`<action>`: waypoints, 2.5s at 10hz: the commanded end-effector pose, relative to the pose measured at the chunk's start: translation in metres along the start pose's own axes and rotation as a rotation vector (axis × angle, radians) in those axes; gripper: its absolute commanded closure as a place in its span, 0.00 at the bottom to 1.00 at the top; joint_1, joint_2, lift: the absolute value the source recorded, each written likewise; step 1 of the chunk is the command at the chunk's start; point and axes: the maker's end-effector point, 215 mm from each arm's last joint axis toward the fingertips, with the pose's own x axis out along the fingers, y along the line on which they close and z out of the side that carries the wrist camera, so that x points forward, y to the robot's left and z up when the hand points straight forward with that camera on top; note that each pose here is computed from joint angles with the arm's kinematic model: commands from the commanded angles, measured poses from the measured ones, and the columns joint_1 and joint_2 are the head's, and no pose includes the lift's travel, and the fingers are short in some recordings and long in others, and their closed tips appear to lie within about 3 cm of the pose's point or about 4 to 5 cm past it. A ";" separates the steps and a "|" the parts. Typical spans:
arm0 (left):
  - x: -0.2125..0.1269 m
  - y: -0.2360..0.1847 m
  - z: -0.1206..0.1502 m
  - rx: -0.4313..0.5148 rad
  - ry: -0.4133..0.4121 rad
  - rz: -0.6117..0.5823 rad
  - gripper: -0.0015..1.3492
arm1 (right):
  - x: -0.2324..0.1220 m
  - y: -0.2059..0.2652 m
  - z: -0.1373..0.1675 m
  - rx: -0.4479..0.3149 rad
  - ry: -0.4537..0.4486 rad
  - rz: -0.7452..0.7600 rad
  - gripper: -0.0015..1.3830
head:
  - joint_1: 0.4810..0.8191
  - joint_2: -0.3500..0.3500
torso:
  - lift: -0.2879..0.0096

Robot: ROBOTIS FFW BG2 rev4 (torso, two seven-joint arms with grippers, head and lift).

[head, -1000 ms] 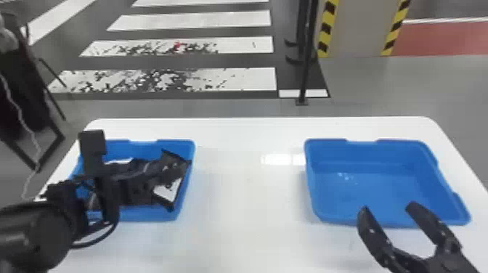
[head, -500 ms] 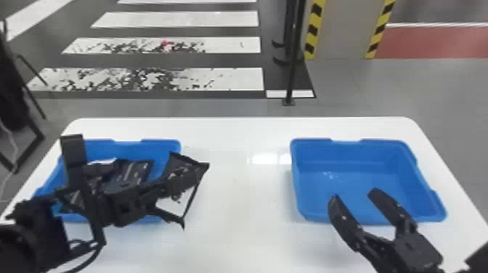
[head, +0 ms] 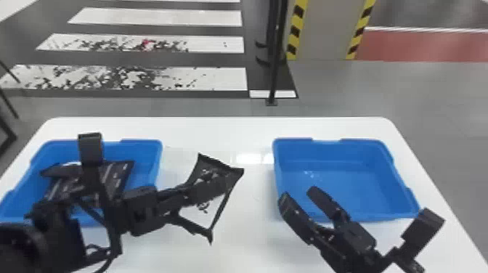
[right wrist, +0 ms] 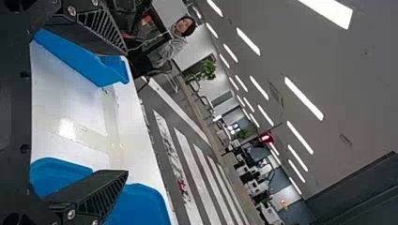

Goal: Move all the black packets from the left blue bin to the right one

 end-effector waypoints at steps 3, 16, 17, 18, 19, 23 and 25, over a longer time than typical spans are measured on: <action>0.006 -0.015 0.029 -0.011 -0.102 -0.091 0.90 | 0.007 0.036 -0.017 0.093 0.067 0.085 0.09 | 0.63 0.45 | 0.45; 0.045 -0.025 0.018 -0.109 -0.095 -0.204 0.90 | 0.029 0.097 -0.021 0.250 0.047 0.242 0.93 | 0.63 0.55 | 0.45; 0.045 -0.025 0.021 -0.106 -0.105 -0.205 0.90 | 0.029 0.097 -0.020 0.250 0.044 0.242 0.93 | 0.63 0.54 | 0.45; 0.045 -0.024 0.027 -0.109 -0.143 -0.202 0.87 | 0.029 0.098 -0.019 0.262 0.039 0.246 0.93 | 0.63 0.53 | 0.45; 0.044 -0.017 0.029 -0.125 -0.168 -0.191 0.79 | 0.030 0.103 -0.019 0.273 0.036 0.258 0.93 | 0.63 0.54 | 0.45; 0.014 0.001 0.076 -0.073 -0.382 -0.145 0.10 | 0.033 0.070 -0.020 0.253 0.037 0.215 0.93 | 0.63 0.58 | 0.45; -0.014 0.016 0.085 -0.066 -0.453 -0.099 0.10 | 0.032 0.002 -0.017 0.179 0.054 0.106 0.93 | 0.63 0.59 | 0.45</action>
